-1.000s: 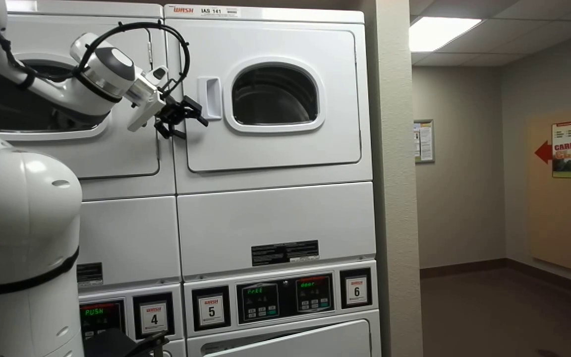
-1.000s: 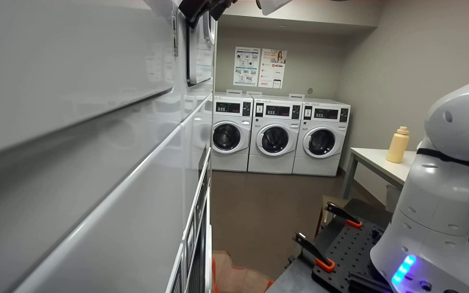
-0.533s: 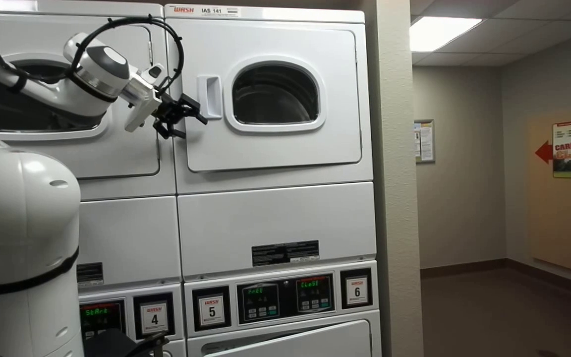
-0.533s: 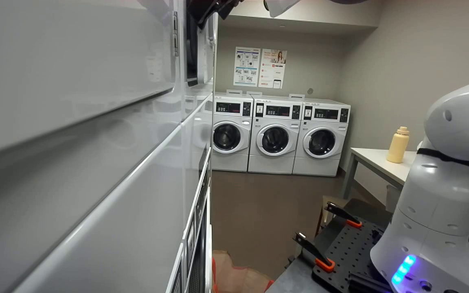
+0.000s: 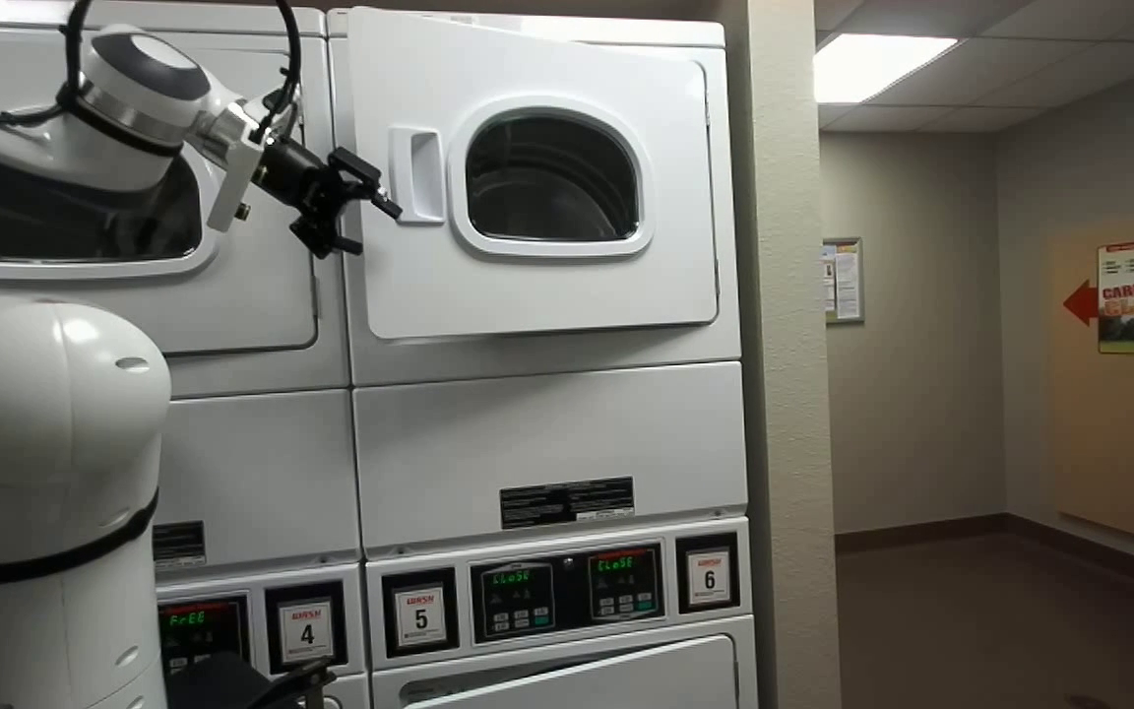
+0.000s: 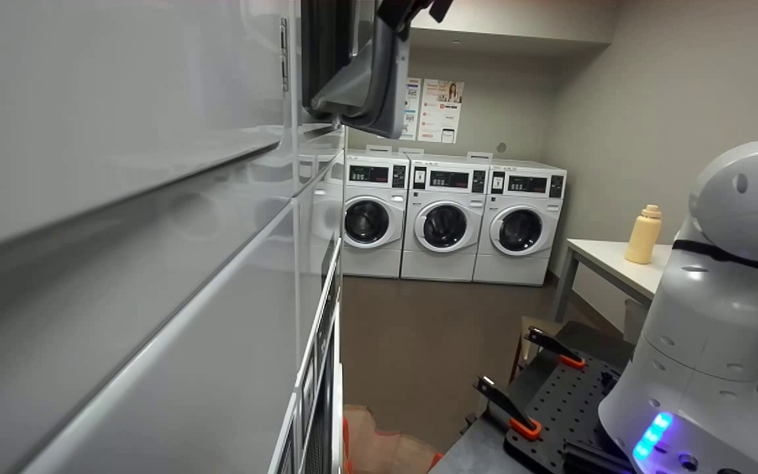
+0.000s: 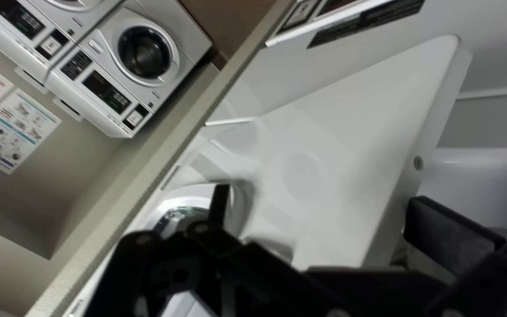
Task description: Open the door of the washing machine on the top right
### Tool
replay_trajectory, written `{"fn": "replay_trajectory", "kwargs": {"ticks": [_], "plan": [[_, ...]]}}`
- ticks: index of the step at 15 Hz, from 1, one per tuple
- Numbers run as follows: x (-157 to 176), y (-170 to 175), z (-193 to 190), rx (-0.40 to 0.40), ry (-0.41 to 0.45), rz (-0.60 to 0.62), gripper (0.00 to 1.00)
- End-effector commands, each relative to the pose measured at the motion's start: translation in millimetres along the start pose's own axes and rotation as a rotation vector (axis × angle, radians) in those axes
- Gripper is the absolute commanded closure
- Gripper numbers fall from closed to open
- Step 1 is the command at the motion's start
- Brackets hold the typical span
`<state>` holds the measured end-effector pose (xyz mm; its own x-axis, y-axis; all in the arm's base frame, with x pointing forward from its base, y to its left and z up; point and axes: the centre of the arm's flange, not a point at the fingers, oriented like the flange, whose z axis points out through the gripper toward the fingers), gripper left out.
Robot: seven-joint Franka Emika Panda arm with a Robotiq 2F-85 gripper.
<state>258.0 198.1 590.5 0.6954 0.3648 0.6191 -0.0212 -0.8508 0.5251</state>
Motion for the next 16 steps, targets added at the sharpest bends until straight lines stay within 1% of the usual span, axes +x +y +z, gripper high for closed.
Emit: {"fn": "replay_trajectory", "kwargs": {"ticks": [1,4,5,6,11,13,15,16], "plan": [[-1.9,66.1,-13.6,-0.155,-0.084,0.082,0.00],[-5.8,113.6,-24.4,-0.302,-0.144,0.136,0.00],[-8.3,126.6,-25.6,-0.343,-0.177,0.153,0.00],[-12.1,136.6,-25.4,-0.389,-0.210,0.167,0.00],[-17.0,186.0,-33.6,-0.664,-0.299,0.182,0.00],[-25.9,205.9,-34.7,-0.767,-0.353,0.187,0.00],[-36.3,223.6,-33.0,-0.837,-0.411,0.196,0.00],[-41.5,229.6,-28.2,-0.846,-0.438,0.202,0.00]]}}
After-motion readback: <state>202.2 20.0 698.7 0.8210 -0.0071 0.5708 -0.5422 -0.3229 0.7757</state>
